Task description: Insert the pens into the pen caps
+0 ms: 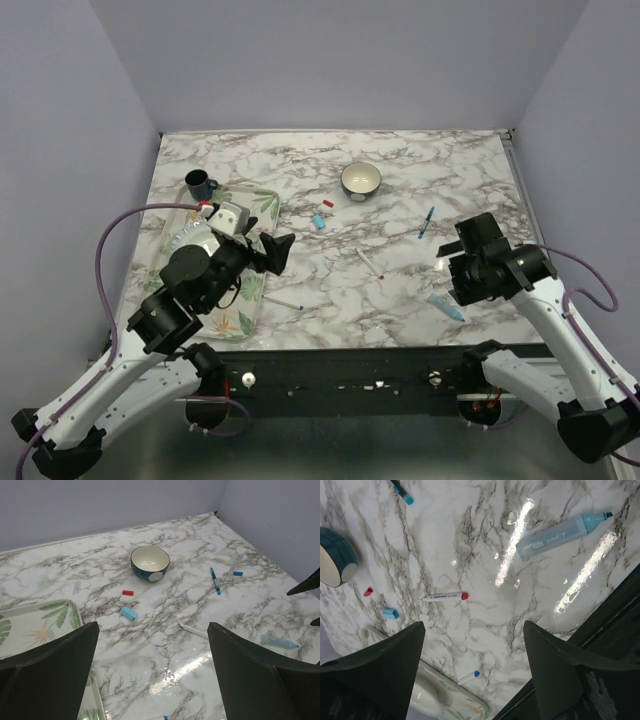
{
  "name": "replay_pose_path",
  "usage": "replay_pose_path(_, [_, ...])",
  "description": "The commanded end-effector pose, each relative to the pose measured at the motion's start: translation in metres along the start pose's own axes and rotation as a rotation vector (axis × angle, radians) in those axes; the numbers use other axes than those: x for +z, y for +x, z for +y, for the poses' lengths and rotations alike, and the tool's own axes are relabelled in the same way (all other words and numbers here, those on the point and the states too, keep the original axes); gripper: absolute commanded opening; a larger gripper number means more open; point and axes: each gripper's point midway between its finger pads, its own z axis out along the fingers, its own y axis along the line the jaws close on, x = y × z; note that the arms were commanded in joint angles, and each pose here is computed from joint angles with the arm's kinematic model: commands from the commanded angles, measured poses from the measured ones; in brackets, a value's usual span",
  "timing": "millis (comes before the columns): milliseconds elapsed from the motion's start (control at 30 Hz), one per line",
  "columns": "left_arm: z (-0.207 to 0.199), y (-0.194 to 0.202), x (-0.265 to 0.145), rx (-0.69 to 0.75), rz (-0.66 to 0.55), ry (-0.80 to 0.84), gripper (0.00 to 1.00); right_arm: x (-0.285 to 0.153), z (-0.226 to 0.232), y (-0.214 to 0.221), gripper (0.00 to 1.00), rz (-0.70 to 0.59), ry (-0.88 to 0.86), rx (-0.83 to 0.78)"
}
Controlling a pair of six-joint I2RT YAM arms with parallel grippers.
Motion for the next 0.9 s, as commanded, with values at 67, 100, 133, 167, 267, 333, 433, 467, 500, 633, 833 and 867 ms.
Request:
replay_pose_path(67, [-0.013,-0.014,-0.005,-0.034,-0.035,0.068,0.99,0.024,-0.014,0.004,0.85,-0.014,0.125,0.354])
replay_pose_path(100, [-0.013,-0.013,-0.005,-0.039,-0.034,0.071,0.99,0.034,-0.016,0.002,0.85,-0.012,0.151,0.380])
replay_pose_path(133, [-0.015,-0.014,-0.006,-0.042,-0.036,0.078,0.99,0.042,-0.023,0.013,0.84,0.053,0.197,0.398])
replay_pose_path(167, [-0.015,-0.015,-0.007,-0.046,-0.041,0.084,0.99,0.050,-0.017,0.015,0.84,0.076,0.194,0.416])
replay_pose_path(267, [-0.017,-0.018,-0.010,-0.052,-0.054,0.094,0.99,0.072,-0.032,0.022,0.82,0.109,0.316,0.471])
replay_pose_path(333, [-0.017,-0.019,-0.011,-0.055,-0.060,0.097,0.99,0.084,-0.040,0.027,0.81,0.112,0.374,0.493])
replay_pose_path(433, [-0.020,-0.019,-0.011,-0.061,-0.058,0.111,0.99,0.097,-0.049,0.030,0.80,0.108,0.398,0.529])
replay_pose_path(467, [-0.020,-0.019,-0.012,-0.064,-0.061,0.113,0.99,0.102,-0.045,0.031,0.79,0.113,0.372,0.541])
replay_pose_path(500, [-0.020,-0.019,-0.012,-0.066,-0.061,0.113,0.99,0.109,-0.055,0.031,0.79,0.111,0.393,0.560])
replay_pose_path(633, [-0.022,-0.020,-0.012,-0.070,-0.062,0.121,0.99,0.119,-0.062,0.027,0.78,0.112,0.405,0.602])
replay_pose_path(833, [-0.021,-0.021,-0.013,-0.070,-0.069,0.118,0.99,0.125,-0.071,0.020,0.75,0.063,0.464,0.602])
replay_pose_path(867, [-0.021,-0.021,-0.013,-0.069,-0.069,0.118,0.99,0.128,-0.068,0.019,0.75,0.060,0.454,0.603])
